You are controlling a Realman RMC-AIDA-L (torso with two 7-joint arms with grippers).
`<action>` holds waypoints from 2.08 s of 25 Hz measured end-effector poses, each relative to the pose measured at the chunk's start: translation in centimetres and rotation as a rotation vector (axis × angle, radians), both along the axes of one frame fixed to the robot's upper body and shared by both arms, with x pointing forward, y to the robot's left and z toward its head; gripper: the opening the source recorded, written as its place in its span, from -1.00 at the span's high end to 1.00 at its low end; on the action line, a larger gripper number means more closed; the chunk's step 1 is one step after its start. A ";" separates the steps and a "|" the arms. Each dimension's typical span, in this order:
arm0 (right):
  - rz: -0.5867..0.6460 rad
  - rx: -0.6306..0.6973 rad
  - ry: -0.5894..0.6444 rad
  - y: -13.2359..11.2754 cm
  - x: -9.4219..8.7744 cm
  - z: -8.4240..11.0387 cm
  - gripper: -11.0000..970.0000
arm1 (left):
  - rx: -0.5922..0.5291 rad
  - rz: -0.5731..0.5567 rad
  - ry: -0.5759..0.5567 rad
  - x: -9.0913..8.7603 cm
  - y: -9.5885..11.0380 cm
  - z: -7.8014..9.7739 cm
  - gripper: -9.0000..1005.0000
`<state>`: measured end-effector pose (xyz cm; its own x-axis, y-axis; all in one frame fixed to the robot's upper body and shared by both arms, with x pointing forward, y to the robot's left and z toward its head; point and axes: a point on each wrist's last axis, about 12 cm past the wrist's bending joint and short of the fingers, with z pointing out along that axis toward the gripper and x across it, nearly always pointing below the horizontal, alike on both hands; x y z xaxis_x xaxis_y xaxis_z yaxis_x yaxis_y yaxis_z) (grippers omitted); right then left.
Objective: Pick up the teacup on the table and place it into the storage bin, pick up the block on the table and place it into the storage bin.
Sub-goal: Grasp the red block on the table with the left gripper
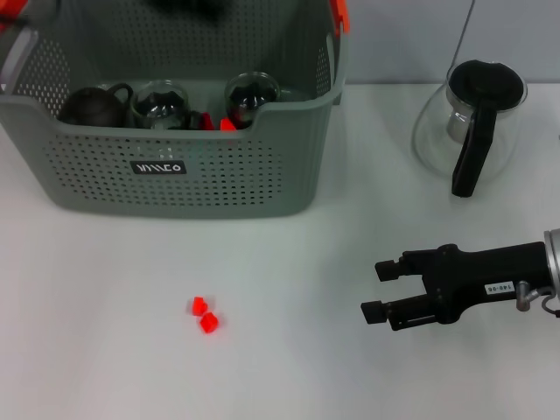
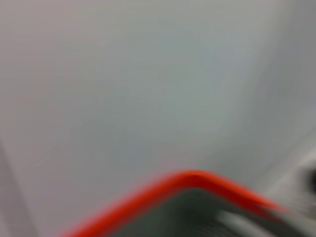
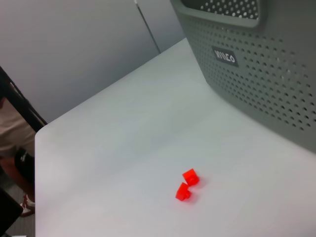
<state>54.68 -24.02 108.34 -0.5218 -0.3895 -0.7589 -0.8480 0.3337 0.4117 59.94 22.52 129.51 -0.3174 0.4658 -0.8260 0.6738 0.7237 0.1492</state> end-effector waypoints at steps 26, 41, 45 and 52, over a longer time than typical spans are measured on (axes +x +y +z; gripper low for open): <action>-0.017 0.007 0.027 0.3 -0.2 -0.6 -0.83 | 0.781 -0.535 0.321 -5.4 -4.9 -16.7 -0.89; -0.014 0.014 0.030 0.7 -0.2 -0.8 -0.83 | 0.857 -0.653 0.274 -4.8 -6.9 -17.5 -0.72; -0.013 0.015 0.031 0.7 -0.3 -0.8 -0.83 | 0.868 -0.667 0.299 -4.9 -7.1 -18.0 -0.41; -0.012 0.015 0.029 0.7 -0.2 -0.8 -0.82 | 0.864 -0.672 0.302 -4.9 -7.5 -18.1 -0.03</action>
<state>54.43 -23.31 107.59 -0.5481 -0.3717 -0.7493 -0.8316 0.3378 0.4408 55.09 15.05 111.45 0.0801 0.9938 -0.0773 0.9800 -0.0644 0.1884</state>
